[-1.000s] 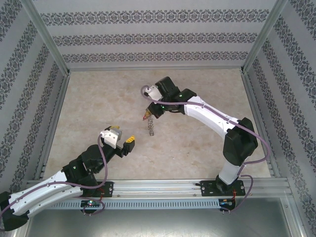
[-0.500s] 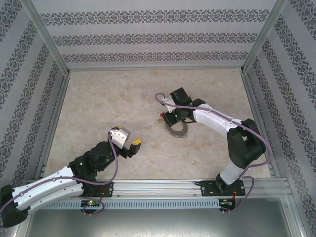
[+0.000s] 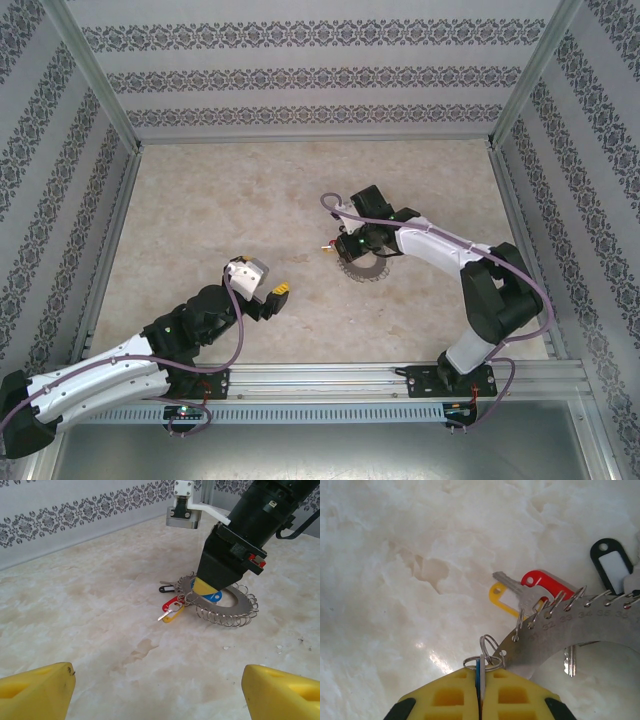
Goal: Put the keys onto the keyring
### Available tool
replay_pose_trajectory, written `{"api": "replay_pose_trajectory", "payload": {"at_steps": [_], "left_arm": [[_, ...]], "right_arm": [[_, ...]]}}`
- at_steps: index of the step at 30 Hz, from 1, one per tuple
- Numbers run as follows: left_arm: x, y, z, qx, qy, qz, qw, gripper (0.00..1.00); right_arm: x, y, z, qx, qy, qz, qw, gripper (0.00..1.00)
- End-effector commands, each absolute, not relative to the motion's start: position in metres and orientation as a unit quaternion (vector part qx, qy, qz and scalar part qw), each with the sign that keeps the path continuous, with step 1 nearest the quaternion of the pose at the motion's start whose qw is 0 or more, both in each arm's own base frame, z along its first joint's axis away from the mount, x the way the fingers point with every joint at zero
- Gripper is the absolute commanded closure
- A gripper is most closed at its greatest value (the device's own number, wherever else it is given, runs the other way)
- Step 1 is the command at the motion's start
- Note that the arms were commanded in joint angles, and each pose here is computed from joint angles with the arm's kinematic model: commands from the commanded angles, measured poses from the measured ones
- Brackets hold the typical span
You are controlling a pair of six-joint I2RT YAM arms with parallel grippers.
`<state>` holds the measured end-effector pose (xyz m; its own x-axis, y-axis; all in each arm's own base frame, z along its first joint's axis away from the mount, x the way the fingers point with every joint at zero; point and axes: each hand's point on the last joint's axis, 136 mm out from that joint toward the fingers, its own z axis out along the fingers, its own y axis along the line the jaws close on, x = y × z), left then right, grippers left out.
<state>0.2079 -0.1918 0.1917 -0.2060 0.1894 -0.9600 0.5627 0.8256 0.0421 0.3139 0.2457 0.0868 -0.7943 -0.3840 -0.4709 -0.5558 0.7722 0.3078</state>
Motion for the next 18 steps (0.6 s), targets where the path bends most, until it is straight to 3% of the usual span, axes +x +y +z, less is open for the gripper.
{"api": "replay_pose_trajectory", "payload": {"at_steps": [1,10,15,18], "left_arm": [[0.211,-0.193,0.214,0.232,0.744,-0.177,0.601,0.13],[0.210,-0.188,0.217,0.224,0.747,-0.176,0.600,0.13],[0.209,-0.191,0.217,0.225,0.751,-0.185,0.593,0.12],[0.208,-0.198,0.220,0.232,0.753,-0.193,0.585,0.10]], "right_arm": [[0.306,0.262,0.079,-0.254,0.916,0.252,0.179,0.95],[0.296,0.275,0.051,-0.251,0.918,0.271,0.143,0.90],[0.292,0.274,0.054,-0.252,0.916,0.277,0.147,0.77],[0.290,0.271,0.072,-0.255,0.911,0.278,0.166,0.64]]}}
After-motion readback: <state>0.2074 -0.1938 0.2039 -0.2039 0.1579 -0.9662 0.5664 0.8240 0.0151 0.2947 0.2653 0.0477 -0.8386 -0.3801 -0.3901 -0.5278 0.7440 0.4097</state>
